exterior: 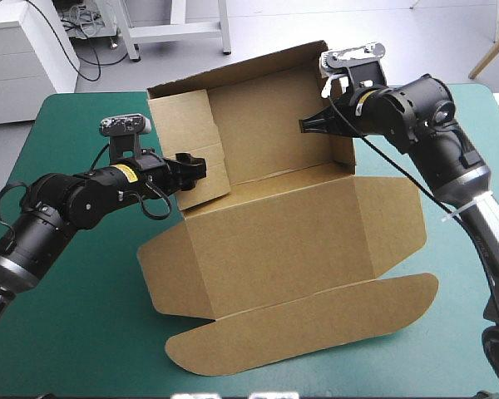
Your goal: Fold the box
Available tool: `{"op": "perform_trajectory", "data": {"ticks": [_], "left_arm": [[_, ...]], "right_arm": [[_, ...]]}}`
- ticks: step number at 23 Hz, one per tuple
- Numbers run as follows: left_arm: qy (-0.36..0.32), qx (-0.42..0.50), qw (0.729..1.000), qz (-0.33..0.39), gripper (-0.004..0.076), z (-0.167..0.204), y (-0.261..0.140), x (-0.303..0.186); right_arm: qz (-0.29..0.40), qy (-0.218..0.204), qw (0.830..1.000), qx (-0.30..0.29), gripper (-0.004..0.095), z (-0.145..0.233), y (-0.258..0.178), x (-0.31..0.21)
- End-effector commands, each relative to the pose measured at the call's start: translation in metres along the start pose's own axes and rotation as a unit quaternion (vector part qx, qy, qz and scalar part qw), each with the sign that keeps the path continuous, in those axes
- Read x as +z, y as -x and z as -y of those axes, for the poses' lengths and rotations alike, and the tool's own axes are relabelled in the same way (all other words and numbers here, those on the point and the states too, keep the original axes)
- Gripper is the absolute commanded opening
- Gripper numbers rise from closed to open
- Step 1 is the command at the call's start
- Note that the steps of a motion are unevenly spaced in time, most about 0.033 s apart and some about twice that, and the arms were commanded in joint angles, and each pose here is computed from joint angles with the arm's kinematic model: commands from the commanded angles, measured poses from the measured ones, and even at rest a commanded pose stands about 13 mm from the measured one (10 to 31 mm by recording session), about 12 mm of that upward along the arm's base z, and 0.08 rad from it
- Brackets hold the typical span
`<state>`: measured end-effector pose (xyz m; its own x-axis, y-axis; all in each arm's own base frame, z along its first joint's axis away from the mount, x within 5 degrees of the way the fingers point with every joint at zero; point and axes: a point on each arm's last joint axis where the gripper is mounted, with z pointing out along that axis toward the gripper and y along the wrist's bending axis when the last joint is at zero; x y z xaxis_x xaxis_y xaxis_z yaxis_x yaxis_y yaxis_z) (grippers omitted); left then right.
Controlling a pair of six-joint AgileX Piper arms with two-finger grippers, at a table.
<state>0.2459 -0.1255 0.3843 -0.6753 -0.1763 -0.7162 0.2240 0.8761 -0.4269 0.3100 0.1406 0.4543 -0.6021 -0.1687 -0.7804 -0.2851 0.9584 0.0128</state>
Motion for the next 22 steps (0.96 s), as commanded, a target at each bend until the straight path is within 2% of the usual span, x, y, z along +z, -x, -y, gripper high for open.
{"op": "perform_trajectory", "data": {"ticks": [1, 12, 15, 19, 22], "left_arm": [[0.0, -0.024, 0.998, 0.057, 0.0475, 0.007, 0.014, -0.01], [0.011, 0.017, 0.994, 0.103, 0.0461, 0.014, 0.036, -0.022], [0.024, 0.042, 0.994, 0.097, 0.0275, 0.014, 0.04, -0.014], [0.026, 0.068, 0.993, 0.096, -0.0012, 0.018, 0.045, -0.011], [0.043, 0.101, 0.99, 0.085, -0.001, 0.026, 0.048, -0.011]], "right_arm": [[0.077, 0.016, 0.997, 0.016, -0.0011, 0.0, 0.016, -0.027], [0.077, 0.008, 0.997, 0.01, -0.0011, 0.002, 0.016, -0.026], [0.077, 0.007, 0.997, 0.009, -0.0011, 0.002, 0.016, -0.026], [0.078, 0.003, 0.997, 0.008, -0.0011, 0.003, 0.016, -0.026], [0.077, 0.001, 0.997, 0.008, -0.0011, 0.003, 0.015, -0.026]]}}
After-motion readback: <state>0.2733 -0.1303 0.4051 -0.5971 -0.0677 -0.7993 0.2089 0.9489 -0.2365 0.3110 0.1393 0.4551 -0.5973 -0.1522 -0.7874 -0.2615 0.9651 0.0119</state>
